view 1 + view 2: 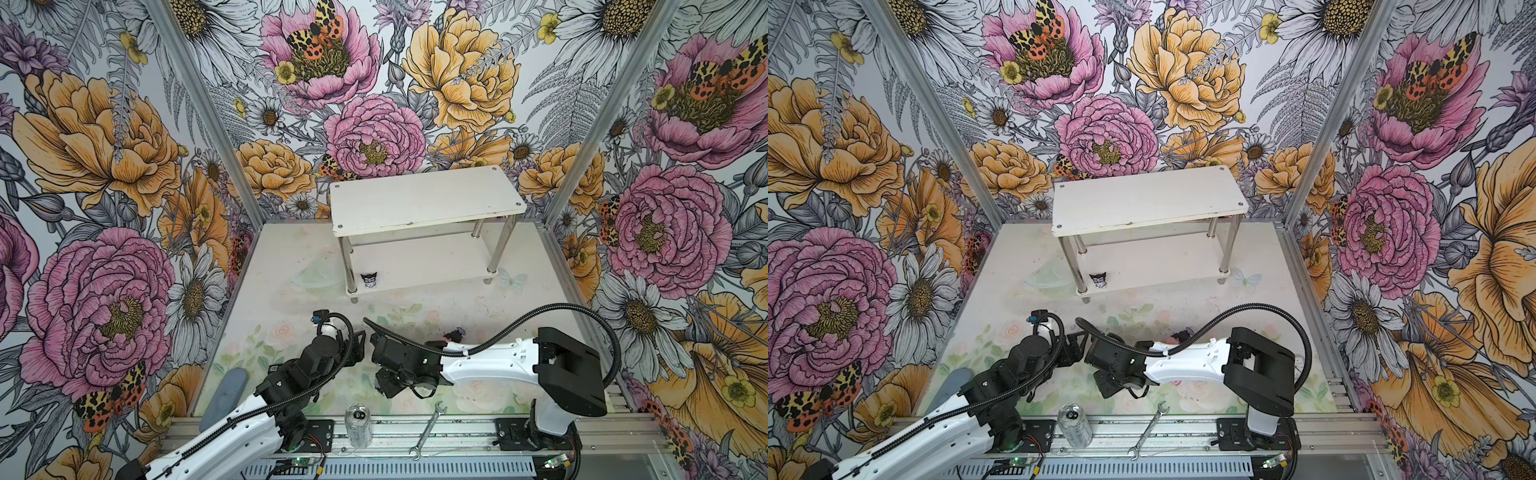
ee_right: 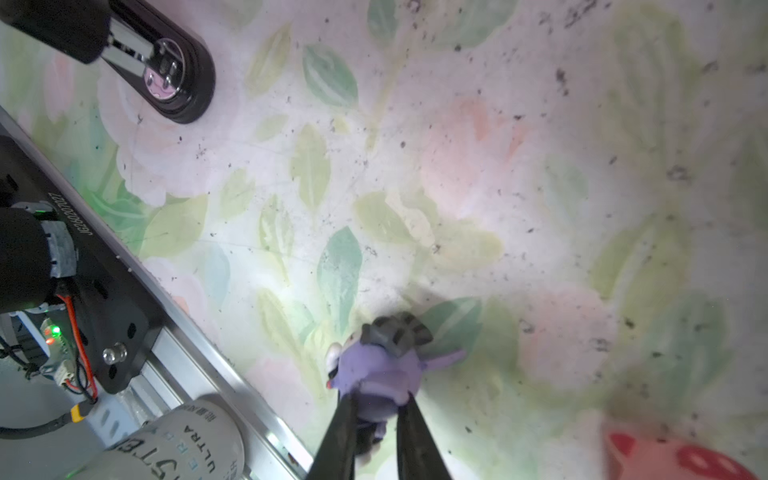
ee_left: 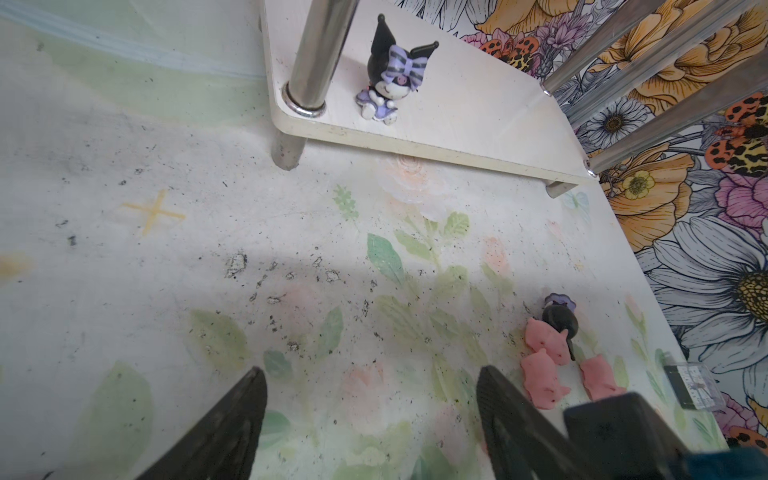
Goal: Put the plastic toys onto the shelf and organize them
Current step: 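Lift the purple figurine with the right gripper off the table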
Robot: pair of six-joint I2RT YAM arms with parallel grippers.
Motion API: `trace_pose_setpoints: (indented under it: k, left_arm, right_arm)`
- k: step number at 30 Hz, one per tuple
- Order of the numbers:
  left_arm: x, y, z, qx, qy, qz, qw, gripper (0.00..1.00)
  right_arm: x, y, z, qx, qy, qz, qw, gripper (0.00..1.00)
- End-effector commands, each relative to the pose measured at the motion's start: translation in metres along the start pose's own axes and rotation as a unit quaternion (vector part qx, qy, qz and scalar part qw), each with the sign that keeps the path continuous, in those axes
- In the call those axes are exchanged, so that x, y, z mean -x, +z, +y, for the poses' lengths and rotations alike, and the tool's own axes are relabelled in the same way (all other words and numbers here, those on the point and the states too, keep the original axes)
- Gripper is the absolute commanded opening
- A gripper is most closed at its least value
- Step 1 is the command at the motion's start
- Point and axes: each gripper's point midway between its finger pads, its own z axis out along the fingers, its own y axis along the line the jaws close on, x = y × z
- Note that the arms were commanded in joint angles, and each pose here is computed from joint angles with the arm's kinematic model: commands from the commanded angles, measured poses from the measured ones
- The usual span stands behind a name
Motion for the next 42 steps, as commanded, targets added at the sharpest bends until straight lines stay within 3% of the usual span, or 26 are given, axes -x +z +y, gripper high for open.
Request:
trace_pose_setpoints:
  k: [1, 8, 11, 13, 14, 19, 20, 25, 29, 36, 42]
  left_arm:
    - [-0.005, 0.0, 0.008, 0.007, -0.008, 0.007, 1.0, 0.81]
    - [-0.007, 0.001, 0.012, 0.006, -0.008, 0.011, 1.0, 0.82]
    - [-0.005, 0.004, 0.013, 0.005, -0.01, 0.008, 1.0, 0.82]
    - [-0.004, 0.005, 0.013, 0.005, -0.014, 0.008, 1.0, 0.83]
    - [-0.004, 0.006, 0.013, 0.004, -0.015, 0.01, 1.0, 0.83]
    - [-0.008, 0.012, 0.018, 0.009, -0.017, 0.013, 1.0, 0.83]
    - [-0.008, 0.013, 0.019, 0.011, -0.019, 0.013, 1.0, 0.83]
    - [-0.005, 0.013, 0.02, 0.011, -0.019, 0.007, 1.0, 0.84]
    - [-0.009, 0.014, 0.018, 0.0, -0.026, 0.019, 0.999, 0.84]
    - [-0.011, 0.014, 0.02, -0.003, -0.032, 0.021, 0.999, 0.84]
    - [-0.011, 0.014, 0.019, -0.006, -0.038, 0.019, 0.999, 0.84]
  right_arm:
    - [0.008, -0.004, -0.021, -0.032, -0.04, 0.004, 0.999, 0.17]
    - [0.019, -0.03, -0.036, -0.057, -0.098, -0.025, 0.993, 0.15]
    - [0.017, -0.036, -0.044, -0.073, -0.112, -0.032, 0.99, 0.36]
    - [0.018, -0.042, -0.044, -0.074, -0.103, -0.04, 0.991, 0.4]
    - [0.018, -0.047, -0.04, -0.067, -0.098, -0.047, 0.992, 0.38]
    - [0.006, -0.05, 0.002, -0.01, -0.126, -0.051, 0.991, 0.03]
    - [0.001, -0.044, 0.013, 0.011, -0.128, -0.045, 0.991, 0.0]
    - [-0.02, -0.017, 0.04, 0.07, -0.107, -0.026, 0.991, 0.0]
    - [-0.025, 0.002, 0.034, 0.07, -0.092, -0.025, 0.993, 0.0]
    - [-0.024, 0.015, -0.028, -0.002, -0.054, -0.03, 0.998, 0.0]
    - [0.0, -0.002, -0.078, -0.034, -0.015, -0.076, 0.996, 0.0]
